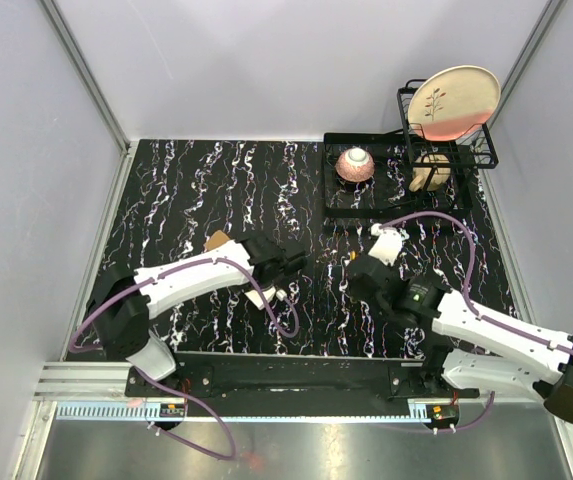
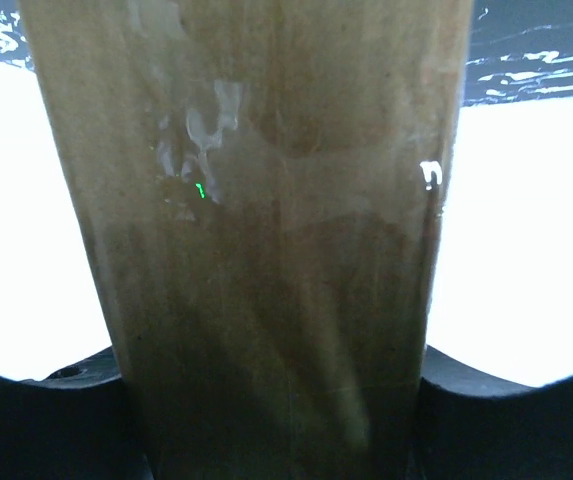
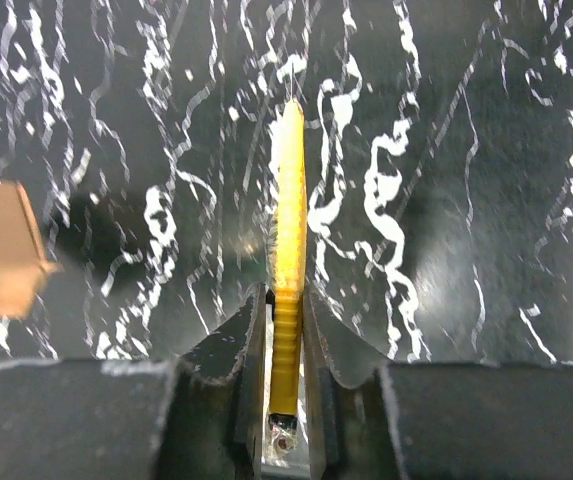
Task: Unpack the express box
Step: Adjust the express box at the center of the board.
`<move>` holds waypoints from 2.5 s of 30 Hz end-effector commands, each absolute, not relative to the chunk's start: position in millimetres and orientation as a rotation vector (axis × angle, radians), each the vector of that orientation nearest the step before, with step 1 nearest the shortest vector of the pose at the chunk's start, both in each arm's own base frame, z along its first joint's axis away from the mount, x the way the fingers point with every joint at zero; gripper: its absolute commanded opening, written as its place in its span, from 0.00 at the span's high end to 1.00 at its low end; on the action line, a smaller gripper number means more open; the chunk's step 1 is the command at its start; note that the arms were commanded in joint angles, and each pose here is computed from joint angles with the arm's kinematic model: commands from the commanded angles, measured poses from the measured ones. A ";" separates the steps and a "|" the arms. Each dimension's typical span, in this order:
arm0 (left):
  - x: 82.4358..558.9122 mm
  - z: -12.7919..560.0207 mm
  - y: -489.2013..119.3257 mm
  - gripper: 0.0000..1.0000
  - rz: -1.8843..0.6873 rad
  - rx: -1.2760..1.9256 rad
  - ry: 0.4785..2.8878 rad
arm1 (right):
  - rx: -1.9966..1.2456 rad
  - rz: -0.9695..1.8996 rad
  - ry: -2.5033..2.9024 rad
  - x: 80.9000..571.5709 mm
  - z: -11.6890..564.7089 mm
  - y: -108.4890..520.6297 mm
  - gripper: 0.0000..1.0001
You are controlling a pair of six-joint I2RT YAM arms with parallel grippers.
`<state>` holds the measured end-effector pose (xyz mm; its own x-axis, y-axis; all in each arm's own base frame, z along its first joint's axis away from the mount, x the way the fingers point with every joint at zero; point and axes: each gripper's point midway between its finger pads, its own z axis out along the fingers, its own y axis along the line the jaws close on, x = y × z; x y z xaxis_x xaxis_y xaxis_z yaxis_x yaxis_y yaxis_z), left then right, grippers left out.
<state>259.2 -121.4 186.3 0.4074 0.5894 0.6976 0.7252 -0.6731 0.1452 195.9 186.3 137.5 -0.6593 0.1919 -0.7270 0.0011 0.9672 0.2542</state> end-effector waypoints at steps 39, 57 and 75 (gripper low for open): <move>274.3 205.5 -136.3 0.86 -0.918 -2.438 -1.306 | 0.121 0.734 2.029 275.8 169.5 285.9 1.00; 262.4 200.7 -140.1 0.80 -0.828 -2.445 -1.476 | 0.103 0.836 2.007 283.7 186.2 314.2 1.00; 270.3 214.7 -162.4 0.74 -0.679 -2.475 -1.803 | 0.108 0.821 2.038 276.1 163.3 307.0 1.00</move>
